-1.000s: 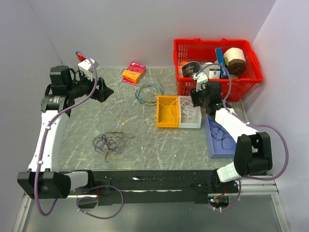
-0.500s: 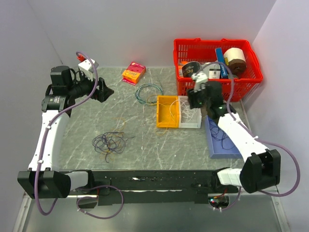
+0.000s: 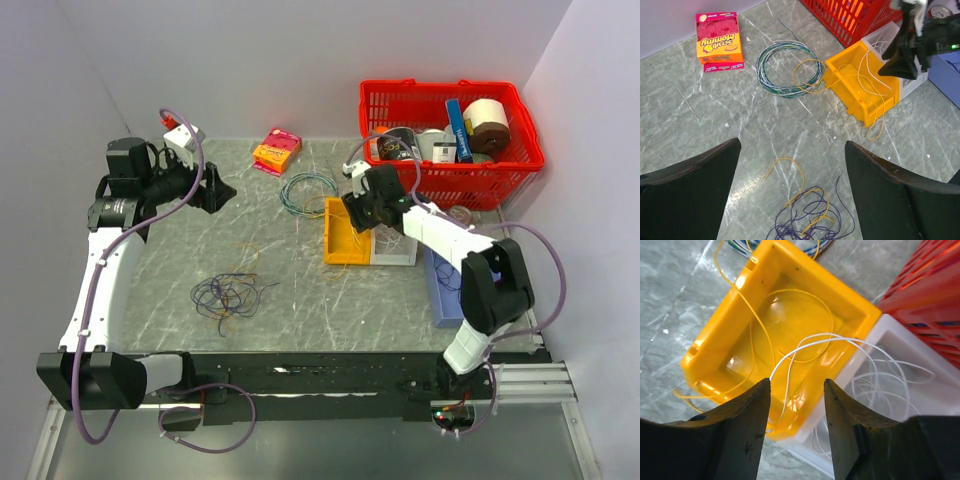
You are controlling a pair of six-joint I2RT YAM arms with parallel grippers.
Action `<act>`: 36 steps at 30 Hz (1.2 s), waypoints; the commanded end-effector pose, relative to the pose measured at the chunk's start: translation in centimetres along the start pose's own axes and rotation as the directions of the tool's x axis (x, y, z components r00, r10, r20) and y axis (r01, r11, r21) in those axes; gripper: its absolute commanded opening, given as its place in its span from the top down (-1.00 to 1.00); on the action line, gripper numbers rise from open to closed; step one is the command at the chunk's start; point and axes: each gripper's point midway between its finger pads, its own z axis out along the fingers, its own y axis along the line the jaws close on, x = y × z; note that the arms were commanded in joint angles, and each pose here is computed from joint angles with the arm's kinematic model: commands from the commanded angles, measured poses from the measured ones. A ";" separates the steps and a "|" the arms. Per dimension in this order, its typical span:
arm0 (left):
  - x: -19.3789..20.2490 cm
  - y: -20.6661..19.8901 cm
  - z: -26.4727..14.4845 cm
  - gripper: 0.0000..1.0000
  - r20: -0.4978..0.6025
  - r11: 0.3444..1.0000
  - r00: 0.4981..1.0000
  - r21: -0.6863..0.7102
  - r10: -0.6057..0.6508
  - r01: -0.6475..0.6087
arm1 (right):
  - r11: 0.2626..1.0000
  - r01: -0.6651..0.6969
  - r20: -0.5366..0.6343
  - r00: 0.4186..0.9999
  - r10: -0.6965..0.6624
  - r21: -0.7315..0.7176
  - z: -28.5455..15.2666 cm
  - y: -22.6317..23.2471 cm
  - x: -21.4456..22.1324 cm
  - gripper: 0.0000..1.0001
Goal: Untangle the cables
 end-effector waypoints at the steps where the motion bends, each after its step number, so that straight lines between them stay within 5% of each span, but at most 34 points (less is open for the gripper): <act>1: -0.6 -0.1 -0.4 -0.83 0.018 0.999 0.999 -0.003 0.043 -0.043 | 1.000 -0.005 0.002 1.000 0.005 -0.012 0.8 0.6 -1.2 -0.09; 15: -0.7 0.0 -0.2 -0.83 0.018 0.999 0.999 0.000 0.042 -0.042 | 1.000 -0.012 -0.076 0.997 0.011 -0.007 2.9 0.6 0.5 0.14; 27: -0.9 -0.1 -0.3 -0.84 0.019 0.999 0.999 0.001 0.047 -0.047 | 0.999 -0.029 -0.056 0.998 0.028 -0.017 2.2 0.8 0.0 0.96; 36: -1.0 -0.1 -0.5 -0.84 0.020 0.998 0.998 -0.006 0.055 -0.055 | 0.991 -0.129 0.232 0.965 0.119 0.029 -4.1 -0.9 -5.7 1.00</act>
